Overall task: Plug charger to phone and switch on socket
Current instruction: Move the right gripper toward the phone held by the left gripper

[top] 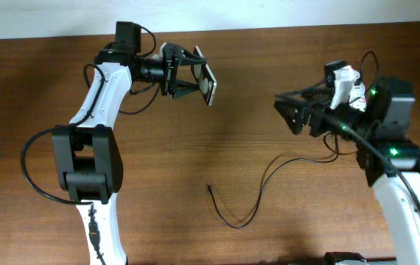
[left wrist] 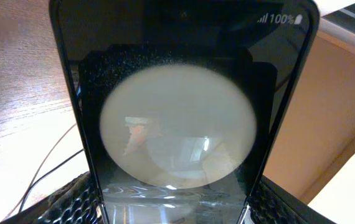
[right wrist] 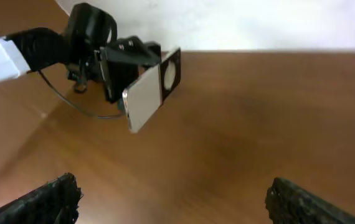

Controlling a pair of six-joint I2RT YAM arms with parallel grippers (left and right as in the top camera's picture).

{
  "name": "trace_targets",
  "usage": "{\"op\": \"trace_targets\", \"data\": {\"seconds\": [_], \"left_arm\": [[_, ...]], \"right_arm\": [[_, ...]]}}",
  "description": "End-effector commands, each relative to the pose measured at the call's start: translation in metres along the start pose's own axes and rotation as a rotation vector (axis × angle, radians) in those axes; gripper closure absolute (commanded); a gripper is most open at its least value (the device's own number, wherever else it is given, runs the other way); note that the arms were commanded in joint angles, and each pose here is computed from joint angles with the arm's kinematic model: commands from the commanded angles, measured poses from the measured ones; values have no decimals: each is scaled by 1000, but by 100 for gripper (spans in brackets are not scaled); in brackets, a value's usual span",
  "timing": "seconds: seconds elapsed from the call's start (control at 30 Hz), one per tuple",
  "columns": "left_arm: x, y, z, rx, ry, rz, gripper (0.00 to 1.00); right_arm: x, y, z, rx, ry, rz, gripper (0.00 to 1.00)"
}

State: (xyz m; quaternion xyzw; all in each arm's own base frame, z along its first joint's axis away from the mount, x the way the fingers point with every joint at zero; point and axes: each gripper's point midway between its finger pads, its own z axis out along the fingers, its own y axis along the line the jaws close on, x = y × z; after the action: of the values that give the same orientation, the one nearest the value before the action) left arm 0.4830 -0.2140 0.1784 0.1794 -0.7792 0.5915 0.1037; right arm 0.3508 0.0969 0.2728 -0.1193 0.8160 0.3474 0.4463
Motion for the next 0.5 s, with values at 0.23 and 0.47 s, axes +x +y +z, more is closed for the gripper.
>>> {"op": "trace_targets", "data": {"seconds": [0.23,0.47], "left_arm": [[-1,-11,27,-37,-33,-23,100],[9,-25,54,-22,-9,-43,100]], "right_arm": [[22,-10,62,213,81,15,1],[4,11,79,271,-59,240,0]]}}
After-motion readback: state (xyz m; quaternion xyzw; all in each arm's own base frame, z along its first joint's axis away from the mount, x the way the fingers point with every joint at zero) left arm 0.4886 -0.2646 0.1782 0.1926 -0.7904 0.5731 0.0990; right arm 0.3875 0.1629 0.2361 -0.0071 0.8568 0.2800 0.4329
